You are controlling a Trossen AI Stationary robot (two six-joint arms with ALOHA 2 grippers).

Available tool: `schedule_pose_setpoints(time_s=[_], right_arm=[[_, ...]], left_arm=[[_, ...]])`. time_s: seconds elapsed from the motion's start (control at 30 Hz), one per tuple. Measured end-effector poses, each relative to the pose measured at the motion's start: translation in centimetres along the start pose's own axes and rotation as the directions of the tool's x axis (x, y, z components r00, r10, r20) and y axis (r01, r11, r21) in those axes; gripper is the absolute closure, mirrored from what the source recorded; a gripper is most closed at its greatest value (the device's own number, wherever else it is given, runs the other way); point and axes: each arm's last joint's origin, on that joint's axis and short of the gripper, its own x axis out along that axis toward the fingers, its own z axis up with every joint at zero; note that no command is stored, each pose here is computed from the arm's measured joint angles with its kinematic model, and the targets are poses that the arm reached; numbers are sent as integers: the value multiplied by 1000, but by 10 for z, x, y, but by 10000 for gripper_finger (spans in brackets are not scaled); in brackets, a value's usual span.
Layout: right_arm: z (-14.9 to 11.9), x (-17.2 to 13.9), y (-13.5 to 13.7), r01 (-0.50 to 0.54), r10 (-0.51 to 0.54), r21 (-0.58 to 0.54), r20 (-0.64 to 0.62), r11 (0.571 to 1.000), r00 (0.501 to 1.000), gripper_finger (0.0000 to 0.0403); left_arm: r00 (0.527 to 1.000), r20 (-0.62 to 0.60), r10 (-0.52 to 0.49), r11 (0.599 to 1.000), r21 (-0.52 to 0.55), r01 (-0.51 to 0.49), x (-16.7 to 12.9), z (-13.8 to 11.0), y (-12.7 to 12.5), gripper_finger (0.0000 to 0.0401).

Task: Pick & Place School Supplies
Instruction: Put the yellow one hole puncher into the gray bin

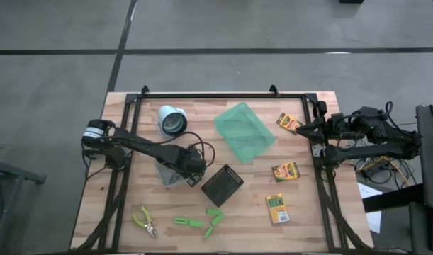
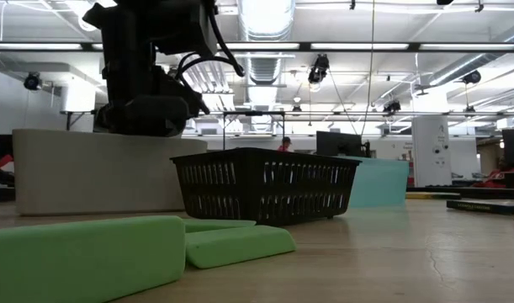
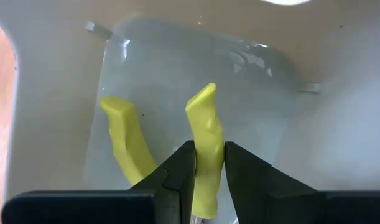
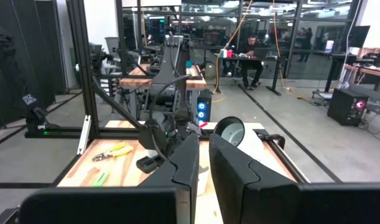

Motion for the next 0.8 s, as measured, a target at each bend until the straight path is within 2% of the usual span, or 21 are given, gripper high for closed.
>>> schedule_pose_setpoints(time_s=[0.53,0.8], right_arm=[[0,0,0,0,0,0,1,1000,1000,367],[0,0,0,0,0,0,1,1000,1000,367]], left_arm=[[982,125,-142,987,-54,149,-66,-5,24,271],[951,161,-264,950,-131,285,-105,-17,43,270]])
